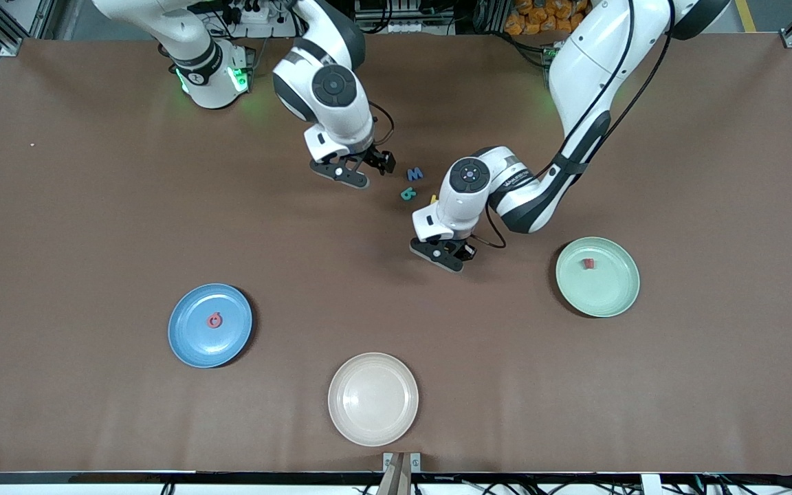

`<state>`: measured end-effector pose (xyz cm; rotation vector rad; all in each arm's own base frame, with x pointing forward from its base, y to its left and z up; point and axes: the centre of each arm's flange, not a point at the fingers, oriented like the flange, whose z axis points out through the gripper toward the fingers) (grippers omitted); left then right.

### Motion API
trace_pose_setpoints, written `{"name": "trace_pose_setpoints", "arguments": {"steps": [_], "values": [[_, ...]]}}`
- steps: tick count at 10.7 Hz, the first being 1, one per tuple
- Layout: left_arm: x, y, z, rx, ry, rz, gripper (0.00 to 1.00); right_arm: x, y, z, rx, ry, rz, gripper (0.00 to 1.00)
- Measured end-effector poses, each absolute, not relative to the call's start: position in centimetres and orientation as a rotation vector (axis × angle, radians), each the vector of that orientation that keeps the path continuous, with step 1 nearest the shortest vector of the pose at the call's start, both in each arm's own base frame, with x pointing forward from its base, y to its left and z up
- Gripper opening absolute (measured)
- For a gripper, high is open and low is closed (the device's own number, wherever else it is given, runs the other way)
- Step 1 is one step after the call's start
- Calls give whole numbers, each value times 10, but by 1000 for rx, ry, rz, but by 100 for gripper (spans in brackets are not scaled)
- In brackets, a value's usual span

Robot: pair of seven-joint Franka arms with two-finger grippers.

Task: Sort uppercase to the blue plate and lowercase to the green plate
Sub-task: 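Put the blue g on the green plate while the right gripper reaches the R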

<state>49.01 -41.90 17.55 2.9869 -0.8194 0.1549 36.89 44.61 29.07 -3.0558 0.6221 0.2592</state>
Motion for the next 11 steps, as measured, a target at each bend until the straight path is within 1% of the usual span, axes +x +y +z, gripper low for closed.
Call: {"name": "trace_pose_setpoints", "arguments": {"steps": [3, 4, 7, 9, 11], "values": [[491, -417, 176, 2984, -831, 156, 27, 364, 456, 272, -3027, 726, 245, 98], [498, -410, 176, 2991, -832, 154, 27, 364, 457, 268, -3017, 772, 237, 97], [542, -346, 193, 3086, -856, 59, 27, 367, 461, 264, -2946, 941, 199, 94], [568, -300, 223, 3130, -952, -23, 27, 363, 469, 256, -2898, 1019, 167, 92], [589, -257, 259, 3146, -1059, -90, 27, 357, 477, 241, -2879, 1053, 171, 91]]}}
